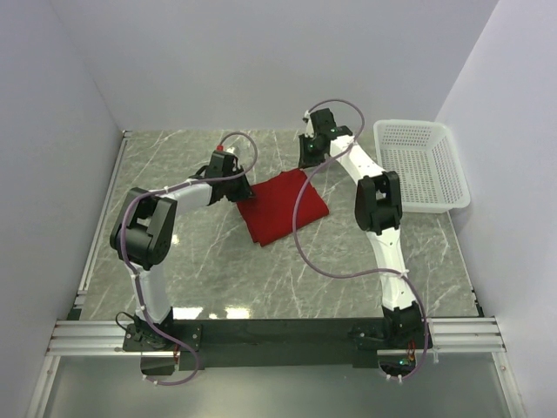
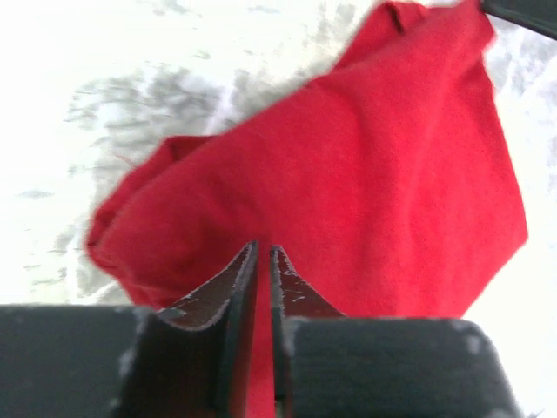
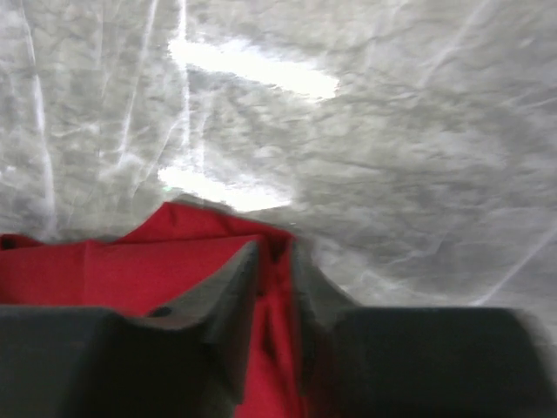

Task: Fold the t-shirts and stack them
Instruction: Fold the tshirt

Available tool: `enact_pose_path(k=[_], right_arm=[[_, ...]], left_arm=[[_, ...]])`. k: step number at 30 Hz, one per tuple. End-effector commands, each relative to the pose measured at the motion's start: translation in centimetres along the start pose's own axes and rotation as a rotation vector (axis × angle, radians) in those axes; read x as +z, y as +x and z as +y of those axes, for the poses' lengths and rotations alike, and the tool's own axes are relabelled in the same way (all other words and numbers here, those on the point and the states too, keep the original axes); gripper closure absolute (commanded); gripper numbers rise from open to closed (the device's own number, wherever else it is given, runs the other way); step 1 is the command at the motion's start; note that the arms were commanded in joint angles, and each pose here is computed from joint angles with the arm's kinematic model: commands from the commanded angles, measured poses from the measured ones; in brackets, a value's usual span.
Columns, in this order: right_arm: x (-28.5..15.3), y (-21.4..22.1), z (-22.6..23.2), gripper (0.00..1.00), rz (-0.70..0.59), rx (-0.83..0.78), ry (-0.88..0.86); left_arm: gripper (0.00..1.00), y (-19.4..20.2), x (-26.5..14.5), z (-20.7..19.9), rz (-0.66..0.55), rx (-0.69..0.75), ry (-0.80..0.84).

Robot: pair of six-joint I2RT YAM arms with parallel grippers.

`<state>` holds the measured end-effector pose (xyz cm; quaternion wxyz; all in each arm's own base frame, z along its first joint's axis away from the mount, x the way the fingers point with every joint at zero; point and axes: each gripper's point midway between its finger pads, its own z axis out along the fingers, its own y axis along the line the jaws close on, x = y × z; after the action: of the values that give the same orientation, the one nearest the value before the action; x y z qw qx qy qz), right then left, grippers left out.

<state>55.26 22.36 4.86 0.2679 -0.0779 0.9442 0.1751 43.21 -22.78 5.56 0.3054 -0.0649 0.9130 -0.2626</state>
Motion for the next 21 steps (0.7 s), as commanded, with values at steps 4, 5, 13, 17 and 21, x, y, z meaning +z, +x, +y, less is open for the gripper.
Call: enact_pose_path(k=[4,5,13,17,21], right_arm=[[-4.9,-4.2,-1.2,0.52,-0.124,-0.103,-0.029],[-5.1,-3.6,-1.4,0.49,-0.111,-0.122,-0.037],[-10.6,-0.4,1.0,0.39,-0.076,-0.327,-0.191],[-12.8,2.1,2.2,0.37,-0.039,-0.420,-0.275],[-15.9,3.7,2.9,0.35,-0.057,-0.462,-0.317]], left_arm=[[0.69,-4.5,-2.0,1.5,-0.130,-0.012,-0.155],[0.69,-4.5,-2.1,1.8,-0.131,-0.020,-0.166],[0.65,-4.4,-3.1,4.3,-0.146,-0.065,-0.196],[0.61,-7.1,-6.0,3.4,-0.267,-0.030,-0.198],[0.45,-7.0,-8.4,2.1,-0.296,-0.064,-0.145]])
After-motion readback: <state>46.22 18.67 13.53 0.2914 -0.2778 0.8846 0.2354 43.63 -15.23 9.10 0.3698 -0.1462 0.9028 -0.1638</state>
